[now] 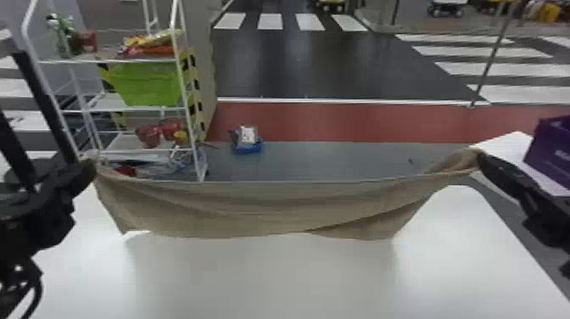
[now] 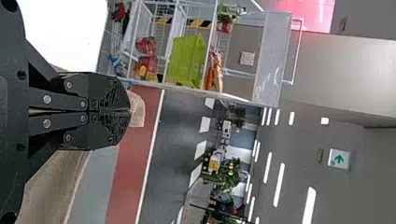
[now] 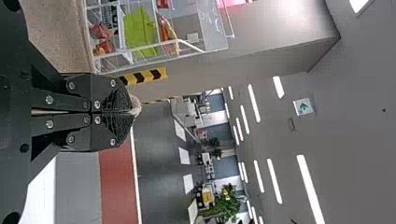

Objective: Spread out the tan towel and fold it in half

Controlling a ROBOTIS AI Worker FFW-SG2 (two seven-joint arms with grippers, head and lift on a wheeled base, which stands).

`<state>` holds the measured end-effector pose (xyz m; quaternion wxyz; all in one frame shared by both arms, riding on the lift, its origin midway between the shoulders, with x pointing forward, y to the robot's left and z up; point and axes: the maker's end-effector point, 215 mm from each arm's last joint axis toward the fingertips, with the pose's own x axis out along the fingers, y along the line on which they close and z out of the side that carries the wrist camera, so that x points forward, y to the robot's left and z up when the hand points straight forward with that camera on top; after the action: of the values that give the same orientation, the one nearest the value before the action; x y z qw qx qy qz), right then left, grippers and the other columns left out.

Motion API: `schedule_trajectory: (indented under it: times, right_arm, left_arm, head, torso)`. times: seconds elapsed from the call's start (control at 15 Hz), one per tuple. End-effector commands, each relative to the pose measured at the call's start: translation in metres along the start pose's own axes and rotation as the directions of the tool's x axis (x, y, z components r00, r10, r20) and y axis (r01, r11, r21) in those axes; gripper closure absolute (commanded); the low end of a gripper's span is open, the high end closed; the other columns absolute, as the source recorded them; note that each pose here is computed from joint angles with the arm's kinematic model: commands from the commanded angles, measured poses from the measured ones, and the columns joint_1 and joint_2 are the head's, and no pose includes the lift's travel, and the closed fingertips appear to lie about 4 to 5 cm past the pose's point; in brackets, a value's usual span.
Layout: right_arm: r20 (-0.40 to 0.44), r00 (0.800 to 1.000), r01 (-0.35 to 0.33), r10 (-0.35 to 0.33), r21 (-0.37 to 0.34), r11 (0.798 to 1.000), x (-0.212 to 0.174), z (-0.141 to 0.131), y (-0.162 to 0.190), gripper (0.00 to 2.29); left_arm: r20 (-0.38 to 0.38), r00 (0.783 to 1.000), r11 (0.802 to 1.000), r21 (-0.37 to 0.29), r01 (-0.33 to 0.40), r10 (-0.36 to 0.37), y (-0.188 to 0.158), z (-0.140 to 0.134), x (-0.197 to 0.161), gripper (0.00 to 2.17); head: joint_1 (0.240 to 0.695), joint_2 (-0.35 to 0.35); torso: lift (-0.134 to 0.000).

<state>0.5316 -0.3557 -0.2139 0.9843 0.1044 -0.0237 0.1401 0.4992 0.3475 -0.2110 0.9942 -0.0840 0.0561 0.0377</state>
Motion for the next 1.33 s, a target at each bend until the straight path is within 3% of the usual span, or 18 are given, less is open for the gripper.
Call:
schedule_trajectory:
  times: [0.0,0.2,0.4,0.6,0.87,1.27]
  right_arm:
    - [-0.055,0.998,0.009,-0.010,-0.005,1.000,-0.033,-0.036,-0.001,1.42]
    - [-0.111,0.994,0.020,-0.020,-0.001,1.000,-0.069,-0.067,0.000,1.42]
    - [-0.169,0.986,0.000,0.007,0.043,0.999,-0.103,-0.102,0.007,1.42]
    - [-0.196,0.981,0.027,-0.014,0.066,0.997,-0.138,-0.120,0.002,1.42]
    - [-0.202,0.978,0.068,-0.050,0.081,0.994,-0.177,-0.135,-0.007,1.42]
    - [-0.224,0.970,0.125,-0.099,0.108,0.986,-0.213,-0.148,-0.019,1.42]
  left_arm:
    - [-0.043,0.999,1.000,0.004,-0.007,0.007,0.013,-0.040,-0.034,1.36]
    - [-0.110,0.994,1.000,0.009,0.002,-0.001,0.012,-0.084,-0.062,1.36]
    - [-0.183,0.983,1.000,0.017,-0.011,0.014,0.015,-0.127,-0.086,1.36]
    - [-0.263,0.963,0.999,0.033,-0.043,0.050,0.029,-0.166,-0.106,1.36]
    - [-0.309,0.946,0.995,0.066,-0.079,0.095,0.047,-0.198,-0.124,1.36]
    - [-0.369,0.916,0.985,0.124,-0.117,0.156,0.065,-0.222,-0.156,1.36]
  head:
    - [0.568,-0.010]
    - [0.693,-0.010]
    - [0.695,-0.018]
    - [0.695,-0.026]
    - [0.695,-0.034]
    - [0.695,-0.060]
  torso:
    - [-0.123]
    - [-0.123]
    - [-0.123]
    - [-0.123]
    - [-0.123]
    - [-0.123]
